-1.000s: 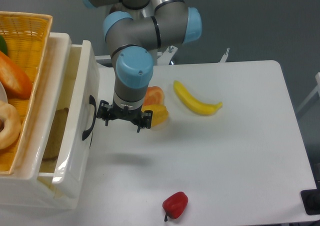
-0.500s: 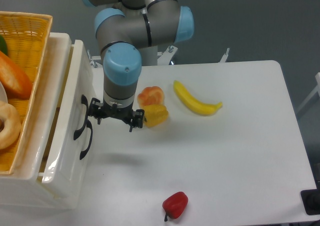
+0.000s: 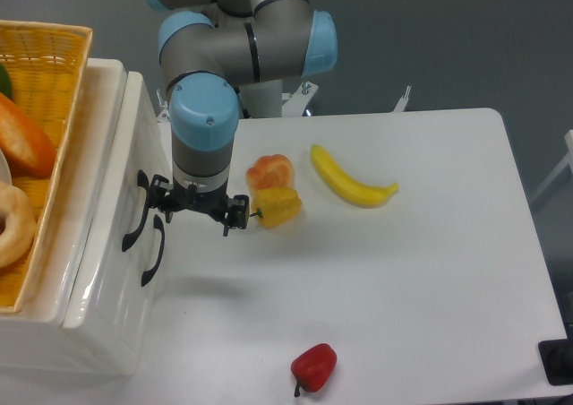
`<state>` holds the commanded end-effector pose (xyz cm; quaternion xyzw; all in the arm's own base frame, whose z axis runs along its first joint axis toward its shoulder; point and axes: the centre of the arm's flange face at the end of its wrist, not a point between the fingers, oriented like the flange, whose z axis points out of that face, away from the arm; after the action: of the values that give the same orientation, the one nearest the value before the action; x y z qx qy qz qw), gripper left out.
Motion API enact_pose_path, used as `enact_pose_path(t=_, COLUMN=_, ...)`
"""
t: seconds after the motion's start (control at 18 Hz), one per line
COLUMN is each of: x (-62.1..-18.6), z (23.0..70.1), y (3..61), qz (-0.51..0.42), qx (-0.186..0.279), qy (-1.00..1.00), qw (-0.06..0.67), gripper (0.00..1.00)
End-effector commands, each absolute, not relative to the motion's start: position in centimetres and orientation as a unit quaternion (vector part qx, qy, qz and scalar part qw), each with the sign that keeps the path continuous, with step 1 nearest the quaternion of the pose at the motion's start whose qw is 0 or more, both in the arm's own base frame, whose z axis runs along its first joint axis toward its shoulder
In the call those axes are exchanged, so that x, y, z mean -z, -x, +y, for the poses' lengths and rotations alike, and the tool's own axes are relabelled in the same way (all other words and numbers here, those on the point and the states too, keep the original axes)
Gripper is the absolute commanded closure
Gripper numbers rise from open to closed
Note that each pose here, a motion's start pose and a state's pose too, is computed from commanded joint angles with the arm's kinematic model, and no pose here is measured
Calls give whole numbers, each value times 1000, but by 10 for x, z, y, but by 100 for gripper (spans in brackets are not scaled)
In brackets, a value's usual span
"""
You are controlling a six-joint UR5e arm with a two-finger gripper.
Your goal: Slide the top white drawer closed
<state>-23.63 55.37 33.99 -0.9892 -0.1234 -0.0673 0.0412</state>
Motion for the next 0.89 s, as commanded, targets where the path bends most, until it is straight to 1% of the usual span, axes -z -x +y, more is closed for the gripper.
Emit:
enact_pose_path(t=0.11, x=-342, z=549, y=248, qz=-132, qx=65, qy=988, qw=43, gripper=0)
enact_pose_path(t=0.17, x=-348, z=545, y=262, qz=-139, qx=56, qy=987, qw=47, gripper=0)
enact_pose_path(t=0.33, x=-378, z=527, y=323, qz=-157, qx=27, qy=985, qw=71, gripper=0)
enact_pose_path(t=0.61, x=-396, z=484, y=399, qz=-193, qx=-7, qy=978, qw=76, gripper=0)
enact_pose_path(t=0.72, x=-396, z=461, y=425, qz=-174, qx=-18, qy=982, qw=70, gripper=0)
enact_pose_path(t=0.89, x=-386, z=423, y=463, qz=-105, qx=-40, qy=993, qw=37, gripper=0)
